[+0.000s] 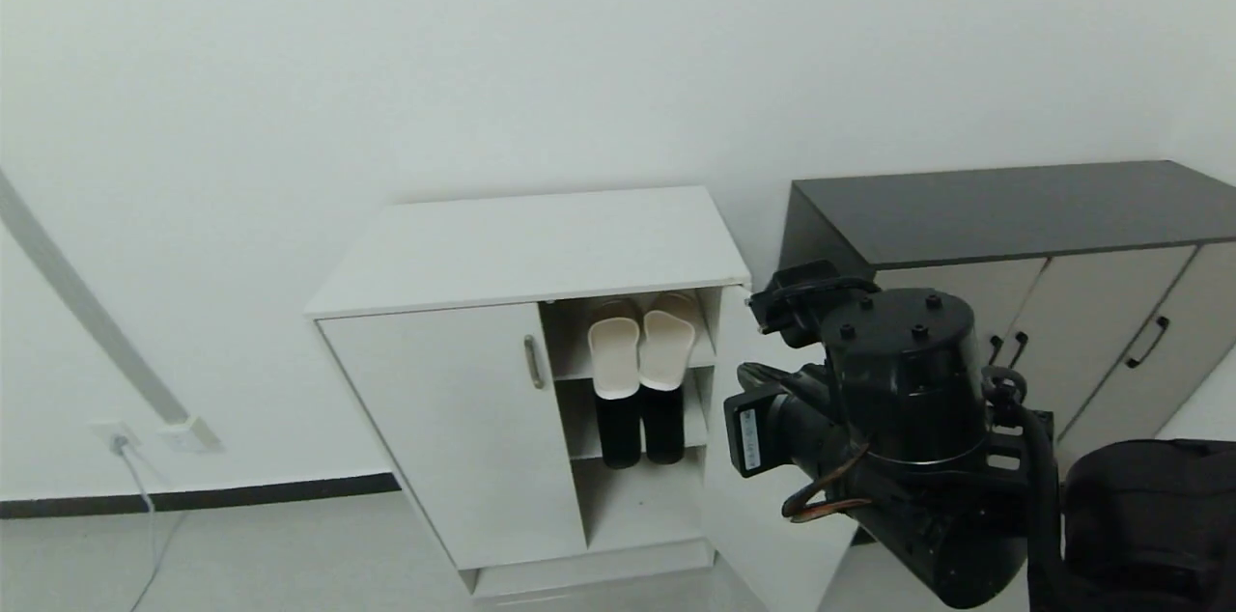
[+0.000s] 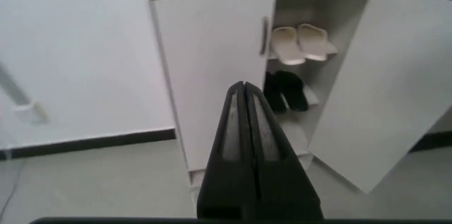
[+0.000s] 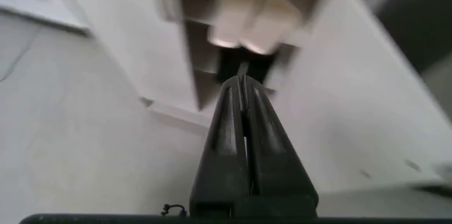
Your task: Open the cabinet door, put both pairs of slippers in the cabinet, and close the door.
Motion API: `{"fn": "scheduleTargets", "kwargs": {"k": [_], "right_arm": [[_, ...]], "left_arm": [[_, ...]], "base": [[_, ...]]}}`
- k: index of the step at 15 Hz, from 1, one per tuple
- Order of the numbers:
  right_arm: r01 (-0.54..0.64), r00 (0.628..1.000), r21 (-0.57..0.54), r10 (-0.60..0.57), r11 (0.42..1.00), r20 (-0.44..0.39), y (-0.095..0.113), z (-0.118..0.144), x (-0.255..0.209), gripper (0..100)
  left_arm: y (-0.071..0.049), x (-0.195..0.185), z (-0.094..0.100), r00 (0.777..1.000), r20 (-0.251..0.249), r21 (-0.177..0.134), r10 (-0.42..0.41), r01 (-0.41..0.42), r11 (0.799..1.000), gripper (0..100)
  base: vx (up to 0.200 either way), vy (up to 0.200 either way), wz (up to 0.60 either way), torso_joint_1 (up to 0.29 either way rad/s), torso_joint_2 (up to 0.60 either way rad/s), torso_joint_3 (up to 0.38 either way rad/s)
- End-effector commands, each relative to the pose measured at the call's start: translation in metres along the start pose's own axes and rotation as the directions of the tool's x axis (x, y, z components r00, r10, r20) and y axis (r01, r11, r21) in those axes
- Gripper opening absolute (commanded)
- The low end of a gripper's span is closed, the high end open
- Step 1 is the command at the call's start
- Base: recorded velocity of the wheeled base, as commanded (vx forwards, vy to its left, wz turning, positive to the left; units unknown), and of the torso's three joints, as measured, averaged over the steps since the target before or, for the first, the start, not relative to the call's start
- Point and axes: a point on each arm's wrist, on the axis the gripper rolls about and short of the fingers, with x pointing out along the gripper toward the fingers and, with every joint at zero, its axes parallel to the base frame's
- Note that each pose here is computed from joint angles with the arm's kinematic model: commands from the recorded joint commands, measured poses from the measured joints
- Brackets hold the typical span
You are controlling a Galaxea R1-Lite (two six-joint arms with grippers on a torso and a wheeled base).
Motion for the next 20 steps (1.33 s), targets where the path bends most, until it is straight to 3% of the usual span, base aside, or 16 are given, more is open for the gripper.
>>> {"fn": "scheduleTargets", "kwargs": {"k": [1, 7, 11, 16, 20], "right_arm": [[0.034, 0.999, 0.007, -0.034, 0.999, 0.0, -0.009, 0.001, 0.007, 0], [0.201, 0.98, 0.015, -0.201, 0.979, 0.005, -0.046, -0.003, 0.071, 0], [0.232, 0.972, 0.054, -0.234, 0.971, 0.029, -0.064, 0.019, 0.097, 0], [0.266, 0.963, 0.059, -0.268, 0.962, 0.018, -0.075, 0.018, 0.109, 0], [0.301, 0.953, 0.075, -0.301, 0.951, -0.01, -0.1, 0.021, 0.133, 0]], "left_arm": [[0.0, 0.0, 0.0, 1.0, -0.002, 0.0, -0.001, 0.001, 1.0, 0], [0.0, 0.0, 0.0, 1.0, -0.002, 0.0, -0.001, 0.001, 1.0, 0], [0.0, 0.0, 0.0, 1.0, -0.002, 0.0, -0.001, 0.001, 1.0, 0], [0.0, 0.0, 0.0, 1.0, -0.002, 0.0, -0.002, 0.002, 1.0, 0], [0.0, 0.0, 0.0, 1.0, 0.0, -0.001, -0.001, 0.001, 1.0, 0]], "base": [[0.0, 0.0, -0.6, 0.002, 0.0, -0.002], [0.0, 0.0, 0.0, 0.0, 0.0, 0.0], [0.0, 0.0, 0.0, 0.0, 0.0, 0.0], [-0.2, 0.0, 0.0, 0.001, 0.01, 0.004], [0.0, 0.0, 0.0, 0.0, 0.0, 0.0]]}}
